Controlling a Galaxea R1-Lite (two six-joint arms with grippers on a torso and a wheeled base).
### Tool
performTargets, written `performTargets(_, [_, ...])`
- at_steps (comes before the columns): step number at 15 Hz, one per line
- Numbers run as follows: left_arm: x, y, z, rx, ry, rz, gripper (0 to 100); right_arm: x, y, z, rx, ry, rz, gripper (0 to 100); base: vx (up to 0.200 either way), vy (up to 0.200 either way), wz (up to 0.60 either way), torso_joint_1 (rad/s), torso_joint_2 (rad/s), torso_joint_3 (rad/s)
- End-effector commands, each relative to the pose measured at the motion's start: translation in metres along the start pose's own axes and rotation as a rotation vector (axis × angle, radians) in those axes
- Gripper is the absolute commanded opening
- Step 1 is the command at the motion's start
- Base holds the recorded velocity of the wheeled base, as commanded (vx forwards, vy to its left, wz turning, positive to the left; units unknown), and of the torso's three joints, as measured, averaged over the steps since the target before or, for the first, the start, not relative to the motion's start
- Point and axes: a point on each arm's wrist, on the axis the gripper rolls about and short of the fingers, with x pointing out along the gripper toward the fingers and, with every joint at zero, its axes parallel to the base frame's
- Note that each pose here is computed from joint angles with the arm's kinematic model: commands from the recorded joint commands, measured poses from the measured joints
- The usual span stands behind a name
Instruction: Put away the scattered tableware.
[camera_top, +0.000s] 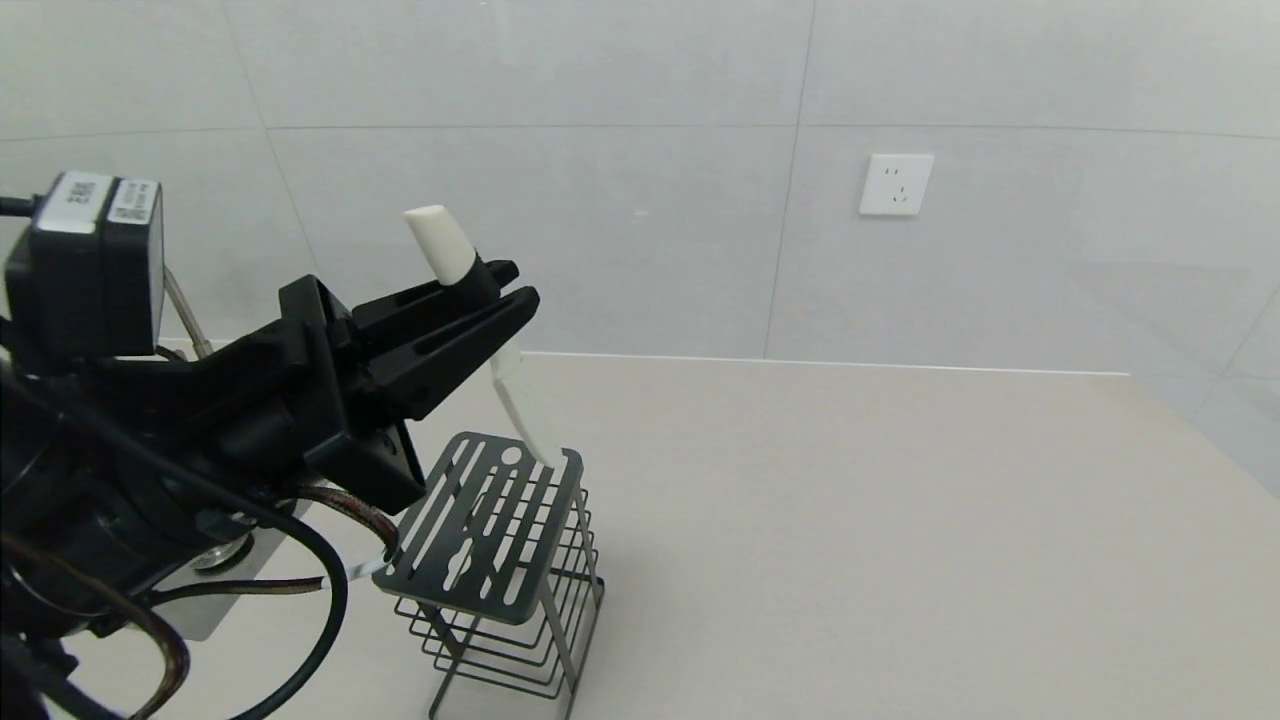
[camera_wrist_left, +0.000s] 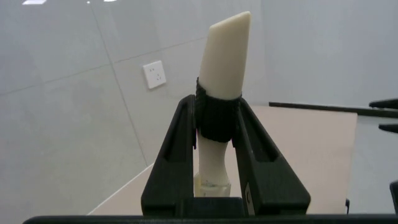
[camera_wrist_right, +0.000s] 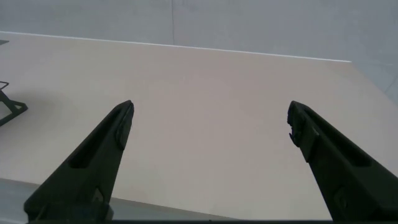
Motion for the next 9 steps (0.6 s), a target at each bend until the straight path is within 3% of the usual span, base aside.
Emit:
performTargets(1, [-0.0019,0.002,-0.0016,0.014,0.011,-0.002,0,0.0003,0.0,0.0002,0.0,0.003,0.001,100,0.0,0.0,0.0,0.0,0.0,0.0])
performTargets(5, [-0.0041,0.0015,-0.0097,0.02,0.04,-0.025,0,0.0003,-0.001,-0.0005,0.052,0.01,-0.045,100,0.0,0.0,0.0,0.0,0.0,0.0])
performTargets(7, [-0.0052,0.0036,-0.0101,0.045,0.045,-0.025,0,0.0003,-0.001,-0.0003,0.052,0.008,-0.045,100,0.0,0.0,0.0,0.0,0.0,0.0])
performTargets(9, [-0.0063,0.0028,-0.0113,0.042,0.048,-0.048,0,0.0003,-0.001,-0.0005,0.052,0.01,-0.045,100,0.0,0.0,0.0,0.0,0.0,0.0])
